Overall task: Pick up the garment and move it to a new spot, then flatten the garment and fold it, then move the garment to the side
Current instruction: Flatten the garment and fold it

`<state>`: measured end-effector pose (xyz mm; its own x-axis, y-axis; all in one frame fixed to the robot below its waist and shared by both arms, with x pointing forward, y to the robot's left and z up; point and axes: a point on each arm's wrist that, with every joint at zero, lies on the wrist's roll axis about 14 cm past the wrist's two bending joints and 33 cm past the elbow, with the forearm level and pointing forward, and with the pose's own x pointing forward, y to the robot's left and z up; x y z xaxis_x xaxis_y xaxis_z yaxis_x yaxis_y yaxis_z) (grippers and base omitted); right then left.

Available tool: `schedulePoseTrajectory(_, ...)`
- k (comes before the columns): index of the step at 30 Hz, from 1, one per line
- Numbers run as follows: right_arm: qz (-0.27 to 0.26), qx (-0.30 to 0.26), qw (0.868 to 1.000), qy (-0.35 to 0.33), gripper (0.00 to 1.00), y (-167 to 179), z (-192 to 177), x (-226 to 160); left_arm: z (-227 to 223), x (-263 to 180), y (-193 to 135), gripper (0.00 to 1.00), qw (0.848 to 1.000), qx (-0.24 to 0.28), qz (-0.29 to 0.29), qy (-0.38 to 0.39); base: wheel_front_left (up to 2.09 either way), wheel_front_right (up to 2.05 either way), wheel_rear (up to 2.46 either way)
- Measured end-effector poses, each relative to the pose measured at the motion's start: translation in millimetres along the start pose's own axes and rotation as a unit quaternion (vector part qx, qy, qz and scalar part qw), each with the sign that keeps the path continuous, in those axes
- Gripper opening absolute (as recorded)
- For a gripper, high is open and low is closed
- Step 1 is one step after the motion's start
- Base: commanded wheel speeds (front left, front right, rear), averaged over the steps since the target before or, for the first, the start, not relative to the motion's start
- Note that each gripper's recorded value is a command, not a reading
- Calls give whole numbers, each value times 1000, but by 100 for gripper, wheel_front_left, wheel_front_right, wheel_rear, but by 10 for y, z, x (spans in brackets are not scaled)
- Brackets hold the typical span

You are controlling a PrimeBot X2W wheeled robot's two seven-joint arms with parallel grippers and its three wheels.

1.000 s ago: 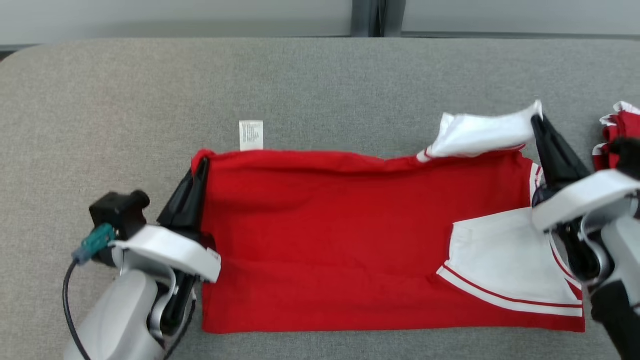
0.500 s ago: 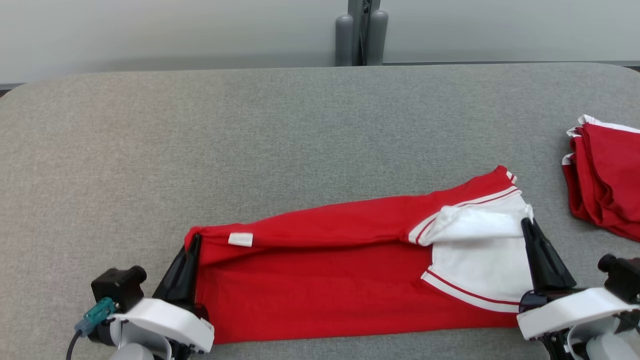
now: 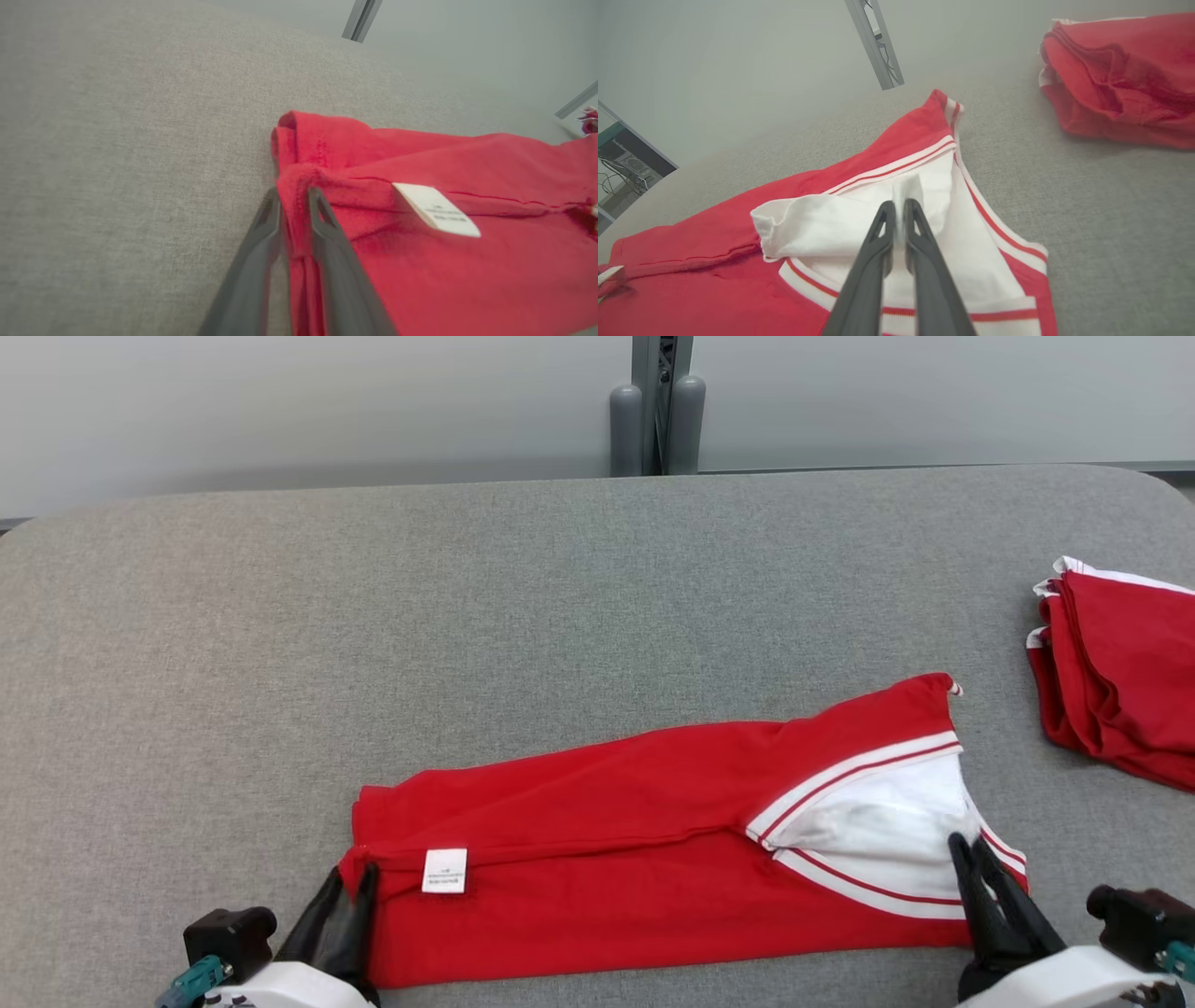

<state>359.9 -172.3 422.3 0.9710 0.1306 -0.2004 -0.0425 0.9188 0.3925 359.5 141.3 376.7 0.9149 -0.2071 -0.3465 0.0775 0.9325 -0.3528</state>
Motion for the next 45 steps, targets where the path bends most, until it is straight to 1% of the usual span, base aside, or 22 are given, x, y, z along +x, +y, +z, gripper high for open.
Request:
schedulePoseTrajectory(6,-27,1,1000,10,100,-179,-68,-200,-100,-124,67,100,1000,20,7,13,0,0,0)
schedulePoseTrajectory(10,-50,-4,999,6,100,-334,-15,-335,35,-162,44,100,1000,28,6,-10,0,0,0)
schedulePoseTrajectory(15,-65,-9,998,-18,100,-433,167,-418,293,-218,-56,100,998,40,-2,-55,0,0,0)
schedulePoseTrajectory(21,-58,-22,998,-20,100,-405,300,-409,575,-264,-236,100,994,44,-17,-99,0,0,0)
schedulePoseTrajectory(26,-43,-45,998,-6,100,-350,396,-268,681,-300,-301,100,993,44,-18,-112,0,0,0)
schedulePoseTrajectory(30,-34,-64,997,32,100,-307,371,-97,739,-316,-292,100,991,39,-6,-124,0,0,0)
schedulePoseTrajectory(31,-34,-64,997,32,100,-307,371,-97,739,-316,-292,100,991,39,-6,-124,0,0,0)
schedulePoseTrajectory(33,-26,-80,994,74,100,-271,303,49,772,-318,-297,100,991,32,-1,-131,0,0,0)
schedulePoseTrajectory(35,-24,-82,993,86,100,-264,279,95,780,-318,-295,100,991,31,0,-132,0,0,0)
schedulePoseTrajectory(42,-24,-102,980,171,100,-310,84,372,831,-324,-158,100,990,26,21,-140,0,0,0)
schedulePoseTrajectory(45,-22,-99,973,205,100,-309,-24,459,812,-338,-85,100,990,24,33,-138,0,0,0)
